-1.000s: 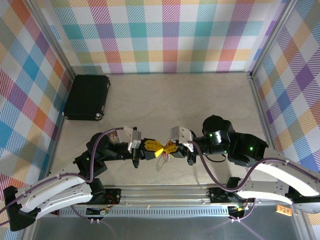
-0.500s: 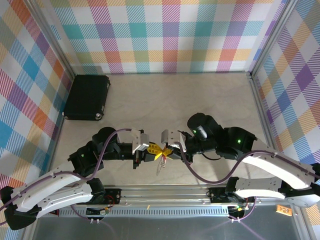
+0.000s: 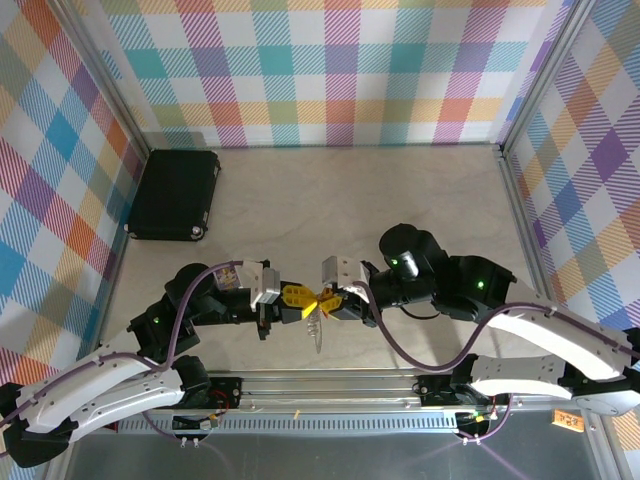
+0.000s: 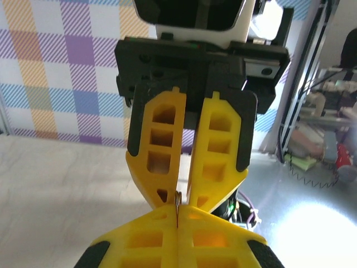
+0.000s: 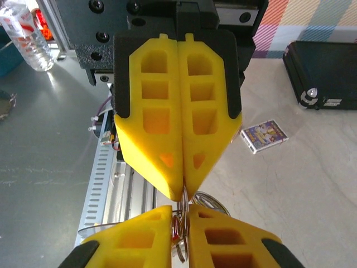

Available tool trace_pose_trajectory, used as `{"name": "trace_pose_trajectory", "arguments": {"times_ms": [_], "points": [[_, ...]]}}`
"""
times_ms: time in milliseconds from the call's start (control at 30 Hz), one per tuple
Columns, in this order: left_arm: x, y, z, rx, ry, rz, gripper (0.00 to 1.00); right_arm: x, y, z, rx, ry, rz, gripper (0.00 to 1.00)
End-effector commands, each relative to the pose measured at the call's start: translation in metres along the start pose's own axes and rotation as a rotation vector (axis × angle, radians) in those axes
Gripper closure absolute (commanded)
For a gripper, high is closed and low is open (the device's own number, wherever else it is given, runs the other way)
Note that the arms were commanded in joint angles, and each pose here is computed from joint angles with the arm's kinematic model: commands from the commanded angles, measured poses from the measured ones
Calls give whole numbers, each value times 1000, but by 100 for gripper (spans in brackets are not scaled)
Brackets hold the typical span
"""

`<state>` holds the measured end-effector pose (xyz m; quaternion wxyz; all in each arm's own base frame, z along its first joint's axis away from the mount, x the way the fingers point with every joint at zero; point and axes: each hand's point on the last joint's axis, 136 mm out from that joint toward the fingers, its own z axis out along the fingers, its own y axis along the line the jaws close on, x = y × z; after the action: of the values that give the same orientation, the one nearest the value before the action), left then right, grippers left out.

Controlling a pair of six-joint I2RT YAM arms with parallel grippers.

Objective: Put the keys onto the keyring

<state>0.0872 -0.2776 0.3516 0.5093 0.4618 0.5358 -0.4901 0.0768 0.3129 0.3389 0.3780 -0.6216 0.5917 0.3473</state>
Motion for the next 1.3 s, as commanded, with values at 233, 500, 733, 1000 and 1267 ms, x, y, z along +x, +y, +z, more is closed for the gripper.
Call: {"name": "trace_pose_trajectory", "arguments": {"times_ms": [233,500,733,1000,1267], "points": [[-36,-12,1,69,-158,22,100,-14,8,-11,-12,-93,-9,79],[-35,-14,0,87,-172,11,100,-23,10,-23,11,-159,-25,74],[-36,-16,2,107,-183,7,100,-28,8,-26,24,-183,-22,76],[-37,-17,1,111,-189,10,100,-25,4,-23,42,-167,-19,88],[-27,-5,2,31,-112,18,100,-23,2,-24,52,-138,-35,100]]}}
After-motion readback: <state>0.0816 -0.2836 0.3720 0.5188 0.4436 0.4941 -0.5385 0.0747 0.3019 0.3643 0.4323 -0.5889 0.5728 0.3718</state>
